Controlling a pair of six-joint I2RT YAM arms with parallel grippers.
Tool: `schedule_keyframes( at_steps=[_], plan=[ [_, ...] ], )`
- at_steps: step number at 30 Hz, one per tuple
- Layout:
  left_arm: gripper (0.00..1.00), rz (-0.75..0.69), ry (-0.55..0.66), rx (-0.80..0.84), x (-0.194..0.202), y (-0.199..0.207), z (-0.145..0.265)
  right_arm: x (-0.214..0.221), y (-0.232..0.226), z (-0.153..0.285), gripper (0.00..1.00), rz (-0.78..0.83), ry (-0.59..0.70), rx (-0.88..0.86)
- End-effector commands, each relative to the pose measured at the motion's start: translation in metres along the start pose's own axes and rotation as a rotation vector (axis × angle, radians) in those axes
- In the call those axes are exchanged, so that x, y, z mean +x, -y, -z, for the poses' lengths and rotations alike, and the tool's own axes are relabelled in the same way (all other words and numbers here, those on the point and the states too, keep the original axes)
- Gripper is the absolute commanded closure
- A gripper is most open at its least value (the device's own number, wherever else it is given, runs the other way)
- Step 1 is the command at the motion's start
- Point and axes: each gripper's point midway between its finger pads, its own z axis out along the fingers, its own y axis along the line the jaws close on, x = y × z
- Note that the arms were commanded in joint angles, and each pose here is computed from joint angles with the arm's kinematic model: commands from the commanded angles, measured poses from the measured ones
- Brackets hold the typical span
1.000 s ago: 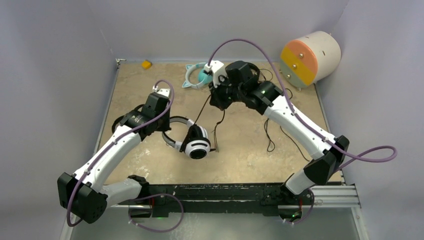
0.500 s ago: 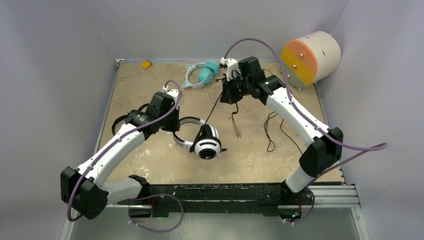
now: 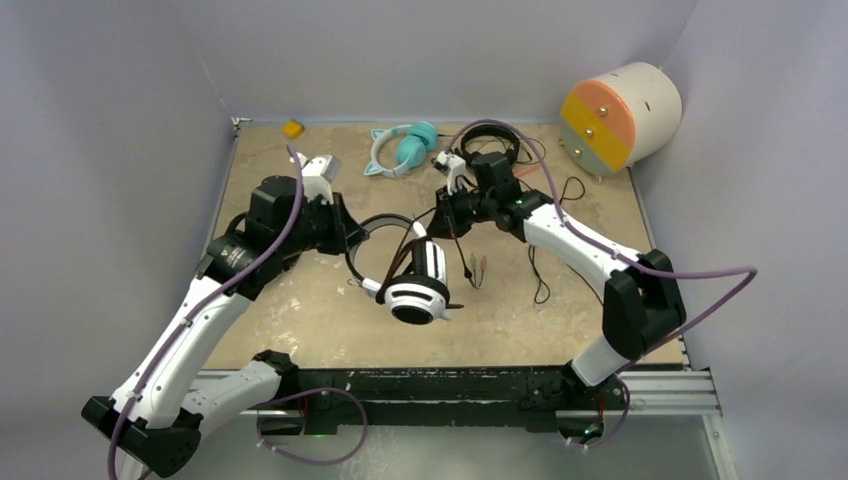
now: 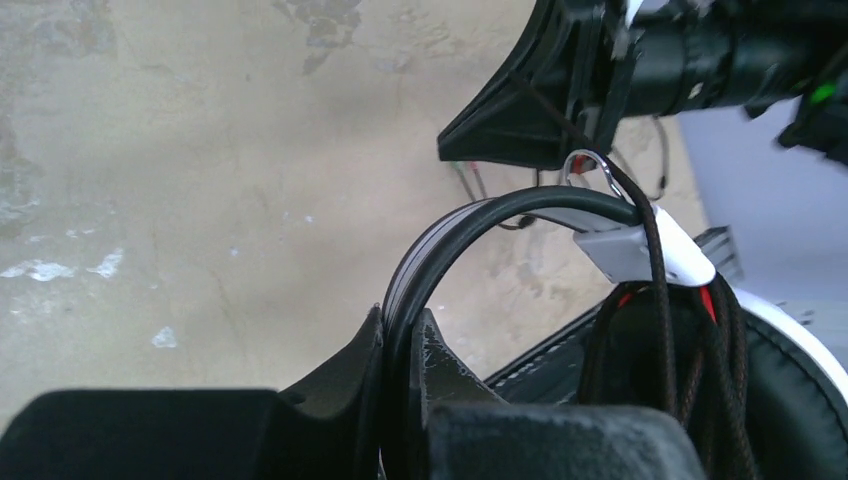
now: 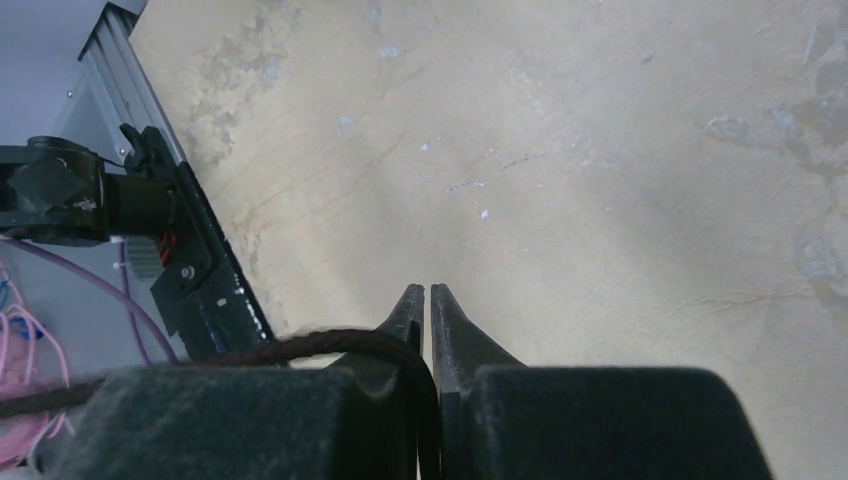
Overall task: Wrap the headphones
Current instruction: Wrap the headphones cable around the headphones.
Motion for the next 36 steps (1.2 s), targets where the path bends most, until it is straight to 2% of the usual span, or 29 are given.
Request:
schedule_keyframes(
  at_steps=[1,5,13,15,18,20,22,31,36],
  plan=[
    [1.0,0.172,0.156,0.209,-0.056,0.055,0.044,-0.012,0.005,0.002,0.92,0.034,0.148,-0.024],
    [1.0,0.26,0.189,0.285,-0.083,0.068,0.053,0.005,0.005,-0.009,0.9,0.035,0.195,-0.085],
    [1.0,0.318,0.259,0.403,-0.133,0.102,0.071,0.034,0.013,-0.032,0.85,-0.018,0.216,-0.152],
    [1.0,0.322,0.28,0.396,-0.143,0.103,0.072,0.037,0.013,-0.034,0.8,-0.021,0.215,-0.159],
    [1.0,0.326,0.318,0.373,-0.156,0.102,0.075,0.042,0.007,-0.035,0.67,-0.008,0.219,-0.172],
    [1.0,0.323,0.337,0.364,-0.162,0.101,0.076,0.045,0.005,-0.034,0.63,0.007,0.227,-0.174],
    [1.0,0.322,0.352,0.348,-0.166,0.099,0.076,0.05,0.003,-0.033,0.65,0.011,0.232,-0.169],
    [1.0,0.392,0.443,0.131,-0.185,0.057,0.065,0.07,-0.019,-0.029,1.0,-0.002,0.228,-0.211],
    [1.0,0.476,0.517,-0.053,-0.19,0.017,0.062,0.094,-0.048,-0.023,1.0,0.022,0.163,-0.209]
  ],
)
